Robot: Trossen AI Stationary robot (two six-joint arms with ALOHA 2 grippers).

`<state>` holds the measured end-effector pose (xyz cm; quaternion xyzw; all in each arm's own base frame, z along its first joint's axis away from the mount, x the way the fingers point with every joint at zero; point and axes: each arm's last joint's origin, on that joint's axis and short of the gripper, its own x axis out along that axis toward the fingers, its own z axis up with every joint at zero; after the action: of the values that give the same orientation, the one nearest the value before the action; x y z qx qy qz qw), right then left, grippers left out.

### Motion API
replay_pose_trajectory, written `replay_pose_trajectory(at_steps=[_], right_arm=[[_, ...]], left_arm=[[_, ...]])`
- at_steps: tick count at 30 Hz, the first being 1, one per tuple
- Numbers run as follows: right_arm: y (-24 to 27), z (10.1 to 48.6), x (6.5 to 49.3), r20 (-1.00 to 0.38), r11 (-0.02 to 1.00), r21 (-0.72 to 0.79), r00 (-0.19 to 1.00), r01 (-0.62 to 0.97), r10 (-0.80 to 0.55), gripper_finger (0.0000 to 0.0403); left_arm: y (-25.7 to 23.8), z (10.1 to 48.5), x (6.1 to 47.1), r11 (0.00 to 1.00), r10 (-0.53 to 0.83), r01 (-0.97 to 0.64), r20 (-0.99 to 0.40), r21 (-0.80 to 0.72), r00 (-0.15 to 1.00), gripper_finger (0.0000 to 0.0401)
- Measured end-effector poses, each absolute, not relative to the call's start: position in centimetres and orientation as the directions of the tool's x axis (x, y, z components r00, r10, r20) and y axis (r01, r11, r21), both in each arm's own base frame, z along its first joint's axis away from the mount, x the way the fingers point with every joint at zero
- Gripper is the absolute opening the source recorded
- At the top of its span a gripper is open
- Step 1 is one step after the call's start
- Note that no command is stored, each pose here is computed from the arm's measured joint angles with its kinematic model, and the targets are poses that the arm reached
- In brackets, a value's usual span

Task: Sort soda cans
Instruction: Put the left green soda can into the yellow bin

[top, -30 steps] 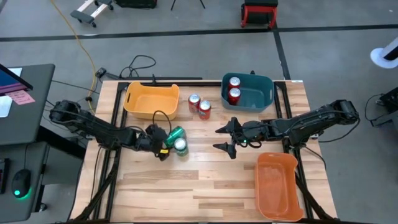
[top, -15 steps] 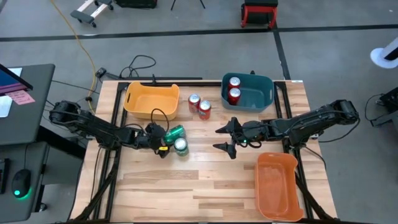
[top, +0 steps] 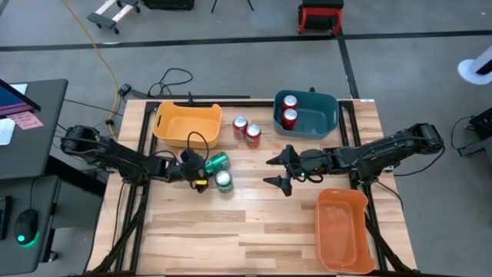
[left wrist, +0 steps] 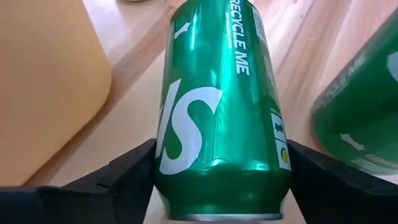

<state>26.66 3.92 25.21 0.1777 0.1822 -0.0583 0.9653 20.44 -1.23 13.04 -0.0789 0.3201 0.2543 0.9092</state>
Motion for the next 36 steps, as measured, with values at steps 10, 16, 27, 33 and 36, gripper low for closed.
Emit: replay_pose_trajectory(at_steps=[10,16,27,33,36], right_arm=[[3.9,25.2,26.7,-0.374,0.930,0.321,0.926,0.178,-0.048,0.0376],[3.9,25.2,26.6,-0.376,0.930,0.321,0.926,0.178,-0.048,0.0376],[3.9,25.2,26.7,-0.369,0.930,0.323,0.928,0.176,-0.048,0.0376],[3.9,25.3,26.7,-0.365,0.929,0.324,0.930,0.177,-0.049,0.0376],[3.8,25.3,26.7,-0.366,0.929,0.324,0.929,0.180,-0.053,0.0376]], left_arm=[[-1.5,14.8,20.2,0.859,0.386,-0.506,-0.746,0.076,0.543,0.0301],[-2.6,20.1,20.8,0.906,0.292,-0.405,-0.872,0.121,0.393,0.0301],[-3.4,26.5,21.6,0.979,0.182,-0.106,-0.982,0.176,0.048,0.0299],[-3.9,25.6,23.2,0.987,0.158,0.016,-0.970,0.157,-0.184,0.0299],[-4.2,24.6,24.3,0.989,0.147,0.071,-0.945,0.132,-0.293,0.0300]])
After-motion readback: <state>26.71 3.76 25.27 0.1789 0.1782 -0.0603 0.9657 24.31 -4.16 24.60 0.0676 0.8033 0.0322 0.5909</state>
